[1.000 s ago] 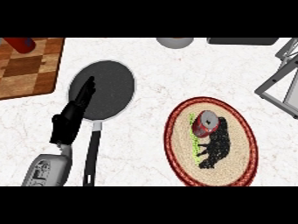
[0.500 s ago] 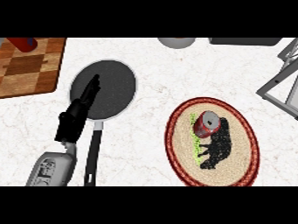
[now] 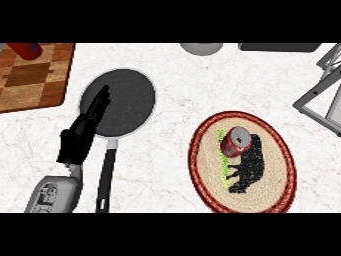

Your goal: Pick the cupcake from the placemat and place it in the tiered shelf

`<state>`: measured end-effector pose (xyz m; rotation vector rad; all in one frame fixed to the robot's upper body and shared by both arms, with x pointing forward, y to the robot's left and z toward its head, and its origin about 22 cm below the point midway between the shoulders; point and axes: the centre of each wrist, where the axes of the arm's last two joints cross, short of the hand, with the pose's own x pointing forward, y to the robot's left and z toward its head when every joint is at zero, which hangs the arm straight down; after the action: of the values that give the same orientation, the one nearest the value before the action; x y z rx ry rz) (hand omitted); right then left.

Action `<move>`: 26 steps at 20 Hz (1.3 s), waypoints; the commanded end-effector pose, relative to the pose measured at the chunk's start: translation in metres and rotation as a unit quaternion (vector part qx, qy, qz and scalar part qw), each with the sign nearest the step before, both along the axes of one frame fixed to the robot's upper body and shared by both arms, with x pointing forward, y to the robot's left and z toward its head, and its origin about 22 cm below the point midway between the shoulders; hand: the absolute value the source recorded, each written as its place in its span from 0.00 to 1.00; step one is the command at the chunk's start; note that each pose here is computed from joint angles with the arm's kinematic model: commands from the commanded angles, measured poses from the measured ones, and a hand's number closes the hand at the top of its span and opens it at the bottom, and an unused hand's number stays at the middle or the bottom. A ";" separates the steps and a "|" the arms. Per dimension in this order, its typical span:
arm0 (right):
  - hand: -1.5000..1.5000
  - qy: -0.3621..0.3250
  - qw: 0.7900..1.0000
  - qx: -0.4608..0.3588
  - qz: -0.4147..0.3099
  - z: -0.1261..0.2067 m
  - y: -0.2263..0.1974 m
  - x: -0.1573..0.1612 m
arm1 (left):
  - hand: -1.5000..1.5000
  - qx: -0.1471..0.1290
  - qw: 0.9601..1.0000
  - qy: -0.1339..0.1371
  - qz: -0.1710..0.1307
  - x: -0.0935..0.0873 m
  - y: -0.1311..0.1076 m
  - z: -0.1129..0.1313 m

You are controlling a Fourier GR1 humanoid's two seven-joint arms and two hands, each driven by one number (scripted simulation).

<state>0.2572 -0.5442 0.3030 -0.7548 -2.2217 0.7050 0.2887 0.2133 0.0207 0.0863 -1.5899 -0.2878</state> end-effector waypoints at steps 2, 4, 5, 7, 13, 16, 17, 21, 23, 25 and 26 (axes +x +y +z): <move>1.00 -0.003 1.000 0.016 -0.020 -0.008 0.019 0.036 | 0.50 -0.005 1.000 0.001 0.002 0.000 0.013 0.018; 1.00 0.038 0.989 0.125 0.068 -0.037 0.013 0.040 | 0.50 -0.001 1.000 -0.005 -0.002 0.004 0.005 0.005; 1.00 0.046 0.987 0.133 0.077 -0.035 0.017 0.047 | 0.50 0.003 1.000 -0.006 -0.007 0.003 -0.001 0.007; 1.00 0.043 0.986 0.142 0.070 -0.036 0.012 0.050 | 0.50 0.004 1.000 0.004 -0.002 0.001 0.003 0.006; 1.00 0.040 0.985 0.149 0.076 -0.050 0.011 0.066 | 0.50 0.001 1.000 -0.001 0.007 0.005 -0.012 -0.008; 1.00 0.045 0.985 0.152 0.074 -0.018 0.008 0.065 | 0.50 -0.006 1.000 0.001 -0.003 0.010 -0.014 0.009; 1.00 0.043 0.986 0.144 0.069 -0.020 0.014 0.072 | 0.50 -0.001 1.000 0.003 0.000 0.003 0.004 -0.012; 0.00 0.039 0.992 0.086 -0.084 -0.036 -0.001 0.062 | 0.50 -0.005 1.000 -0.004 -0.005 0.011 -0.010 -0.003; 0.00 0.060 0.989 0.086 -0.105 -0.031 0.003 0.068 | 0.50 -0.006 1.000 0.001 -0.022 0.008 -0.008 0.004; 0.00 0.056 0.988 0.099 -0.105 -0.031 -0.012 0.055 | 0.50 0.005 1.000 0.001 -0.002 0.001 -0.008 -0.006; 0.00 0.059 0.989 0.099 -0.097 -0.039 -0.019 0.048 | 0.50 -0.001 1.000 -0.001 -0.008 0.001 -0.017 0.000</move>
<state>0.3177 -0.5481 0.2696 -0.7677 -2.0823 0.4289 0.2927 0.2056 0.0191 0.0737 -1.5935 -0.2959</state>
